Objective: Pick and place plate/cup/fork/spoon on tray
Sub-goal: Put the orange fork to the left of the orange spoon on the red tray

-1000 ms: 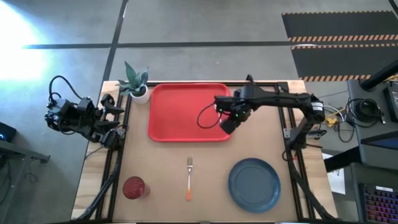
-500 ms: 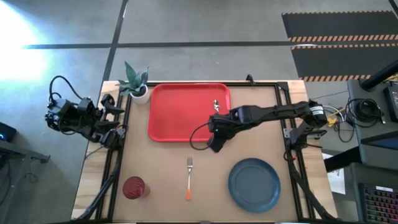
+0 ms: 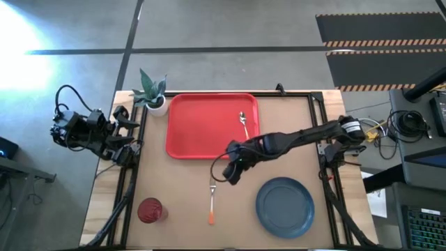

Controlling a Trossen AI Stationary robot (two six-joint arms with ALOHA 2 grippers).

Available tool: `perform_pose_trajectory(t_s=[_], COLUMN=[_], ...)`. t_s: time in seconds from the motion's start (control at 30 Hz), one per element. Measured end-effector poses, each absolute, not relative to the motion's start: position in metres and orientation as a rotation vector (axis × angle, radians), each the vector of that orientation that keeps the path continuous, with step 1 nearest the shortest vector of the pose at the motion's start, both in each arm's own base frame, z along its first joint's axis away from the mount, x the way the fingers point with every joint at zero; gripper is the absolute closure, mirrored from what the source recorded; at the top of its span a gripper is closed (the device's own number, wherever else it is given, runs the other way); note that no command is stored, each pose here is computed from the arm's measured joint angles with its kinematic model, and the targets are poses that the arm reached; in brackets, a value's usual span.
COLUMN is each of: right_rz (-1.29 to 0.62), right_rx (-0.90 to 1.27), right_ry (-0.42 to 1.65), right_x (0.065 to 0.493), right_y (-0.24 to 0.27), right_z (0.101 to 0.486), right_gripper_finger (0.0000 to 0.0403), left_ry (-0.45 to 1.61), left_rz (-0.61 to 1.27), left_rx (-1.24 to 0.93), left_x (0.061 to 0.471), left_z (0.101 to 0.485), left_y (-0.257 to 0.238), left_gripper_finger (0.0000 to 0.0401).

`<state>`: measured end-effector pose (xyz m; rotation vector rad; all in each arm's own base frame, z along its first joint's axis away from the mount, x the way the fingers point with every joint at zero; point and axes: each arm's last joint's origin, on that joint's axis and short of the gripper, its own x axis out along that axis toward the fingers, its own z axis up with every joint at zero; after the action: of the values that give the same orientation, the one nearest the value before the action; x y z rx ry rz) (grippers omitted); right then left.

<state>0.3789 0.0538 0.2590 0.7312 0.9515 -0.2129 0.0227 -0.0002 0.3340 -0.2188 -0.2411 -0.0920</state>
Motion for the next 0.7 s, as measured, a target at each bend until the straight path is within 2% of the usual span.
perform_pose_trajectory(t_s=[0.4,0.7], right_rz=[-0.054,0.087], right_rx=[0.818,0.803], right_ry=[1.042,1.007], right_x=[0.414,0.441], right_y=[0.062,0.067], right_z=[0.192,0.174], right_gripper_finger=[0.0296,0.0293], left_ry=[-0.24,-0.238], left_rz=[-0.111,-0.118], left_rx=[-0.218,-0.242], left_x=[0.023,0.023], left_z=[0.334,0.334], left_y=[-0.001,-0.001], left_gripper_finger=[0.0176,0.0176])
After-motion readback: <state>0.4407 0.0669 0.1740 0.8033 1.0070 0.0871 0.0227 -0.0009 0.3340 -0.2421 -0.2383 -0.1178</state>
